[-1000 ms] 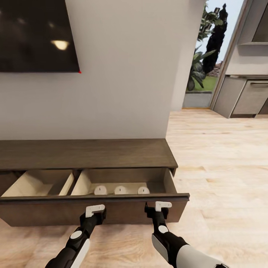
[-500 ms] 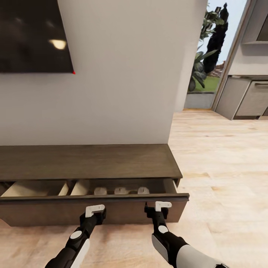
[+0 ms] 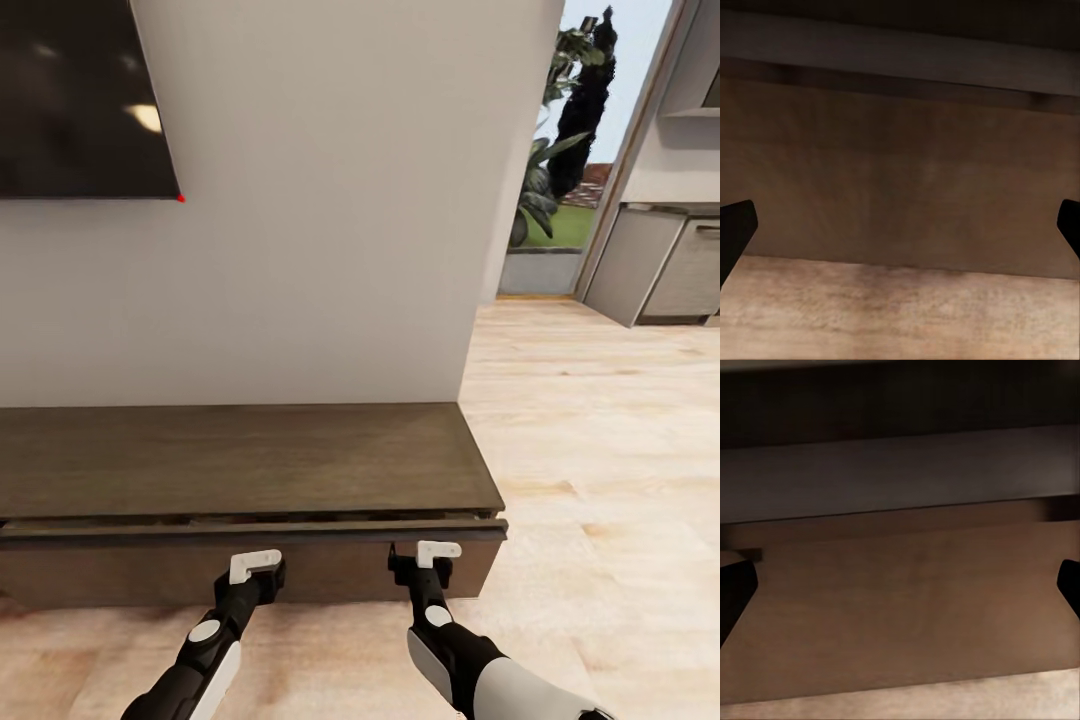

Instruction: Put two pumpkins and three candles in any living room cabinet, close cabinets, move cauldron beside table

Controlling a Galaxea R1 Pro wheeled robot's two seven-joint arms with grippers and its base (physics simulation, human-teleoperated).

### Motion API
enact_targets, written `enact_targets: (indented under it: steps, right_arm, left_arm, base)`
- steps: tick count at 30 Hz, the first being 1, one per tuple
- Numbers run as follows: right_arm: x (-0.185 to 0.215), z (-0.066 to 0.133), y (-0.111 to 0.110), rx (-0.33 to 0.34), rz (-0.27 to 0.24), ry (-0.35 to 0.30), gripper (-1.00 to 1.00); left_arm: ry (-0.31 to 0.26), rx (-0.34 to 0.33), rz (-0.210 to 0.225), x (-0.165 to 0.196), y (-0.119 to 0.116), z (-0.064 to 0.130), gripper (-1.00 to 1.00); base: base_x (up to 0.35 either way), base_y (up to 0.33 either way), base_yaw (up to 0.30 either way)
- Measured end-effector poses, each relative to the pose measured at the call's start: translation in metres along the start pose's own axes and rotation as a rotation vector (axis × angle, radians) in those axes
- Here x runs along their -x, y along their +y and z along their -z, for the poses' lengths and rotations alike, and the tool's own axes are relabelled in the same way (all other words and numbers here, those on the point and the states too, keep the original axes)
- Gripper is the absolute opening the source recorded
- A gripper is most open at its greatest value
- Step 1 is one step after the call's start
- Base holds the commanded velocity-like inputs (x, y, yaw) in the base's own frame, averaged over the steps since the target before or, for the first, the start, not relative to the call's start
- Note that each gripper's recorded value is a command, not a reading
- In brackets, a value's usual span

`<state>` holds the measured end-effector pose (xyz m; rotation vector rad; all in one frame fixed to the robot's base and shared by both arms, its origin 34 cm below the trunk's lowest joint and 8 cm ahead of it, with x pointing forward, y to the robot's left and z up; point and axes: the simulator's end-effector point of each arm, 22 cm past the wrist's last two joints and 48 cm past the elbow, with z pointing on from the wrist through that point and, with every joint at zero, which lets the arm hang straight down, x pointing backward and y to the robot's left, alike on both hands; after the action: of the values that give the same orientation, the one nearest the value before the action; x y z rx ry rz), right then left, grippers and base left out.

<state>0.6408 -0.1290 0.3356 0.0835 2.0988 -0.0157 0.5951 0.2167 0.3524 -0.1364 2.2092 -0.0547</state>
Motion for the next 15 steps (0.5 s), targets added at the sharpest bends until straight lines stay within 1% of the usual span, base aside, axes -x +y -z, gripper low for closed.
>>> enact_targets:
  steps: [3,9,13,15]
  right_arm:
    - [0.0001,0.0000,-0.0001,0.000,0.000,0.000,1.00]
    - [0.0001,0.0000,-0.0001,0.000,0.000,0.000,1.00]
    - [0.0002,-0.0001,-0.0003,-0.001,-0.001,0.000,1.00]
    - [0.0007,-0.0002,-0.0004,-0.002,-0.001,-0.001,1.00]
  left_arm:
    - [0.000,0.000,0.000,0.0000,0.0001,0.0000,1.00]
    - [0.000,-0.001,-0.001,0.0001,-0.0002,0.0000,1.00]
    - [0.000,-0.001,-0.001,-0.0001,-0.0007,0.0001,1.00]
    - [0.000,-0.001,-0.001,-0.0001,-0.0005,0.0000,1.00]
  base:
    - [0.144,0.000,0.000]
    - [0.063,0.000,0.000]
    - [0.025,0.000,0.000]
    - [-0.098,0.000,0.000]
